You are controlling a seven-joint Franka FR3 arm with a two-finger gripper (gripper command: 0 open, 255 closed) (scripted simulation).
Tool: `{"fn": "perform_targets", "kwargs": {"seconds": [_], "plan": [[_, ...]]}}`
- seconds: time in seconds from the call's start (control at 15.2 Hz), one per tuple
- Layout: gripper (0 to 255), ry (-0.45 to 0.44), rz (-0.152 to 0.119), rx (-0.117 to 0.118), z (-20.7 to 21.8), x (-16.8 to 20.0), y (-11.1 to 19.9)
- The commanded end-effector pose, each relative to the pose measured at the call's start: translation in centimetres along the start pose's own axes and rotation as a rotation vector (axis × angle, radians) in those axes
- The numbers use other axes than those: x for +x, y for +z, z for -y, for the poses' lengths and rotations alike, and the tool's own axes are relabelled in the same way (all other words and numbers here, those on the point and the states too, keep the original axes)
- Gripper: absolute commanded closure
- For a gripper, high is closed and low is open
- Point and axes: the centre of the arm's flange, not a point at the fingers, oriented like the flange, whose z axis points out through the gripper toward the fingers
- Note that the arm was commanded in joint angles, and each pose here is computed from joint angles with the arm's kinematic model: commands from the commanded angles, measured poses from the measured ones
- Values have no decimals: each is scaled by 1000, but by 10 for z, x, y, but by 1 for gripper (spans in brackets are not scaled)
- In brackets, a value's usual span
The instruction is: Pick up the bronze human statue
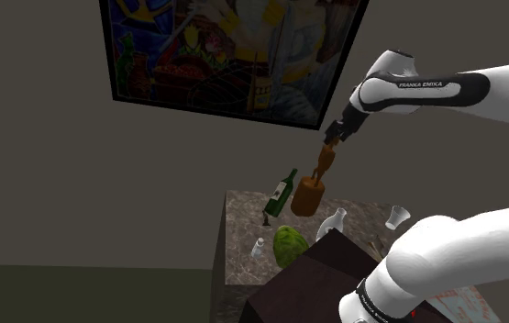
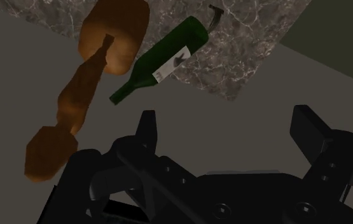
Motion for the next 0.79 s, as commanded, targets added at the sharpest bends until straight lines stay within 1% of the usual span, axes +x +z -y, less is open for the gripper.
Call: {"fn": "perform_targets", "kwargs": {"seconds": [0.0,0.73], "plan": [[0,18,-14,-3,-19,9,20],[0,114,-83,-9,-127,35,108]]}}
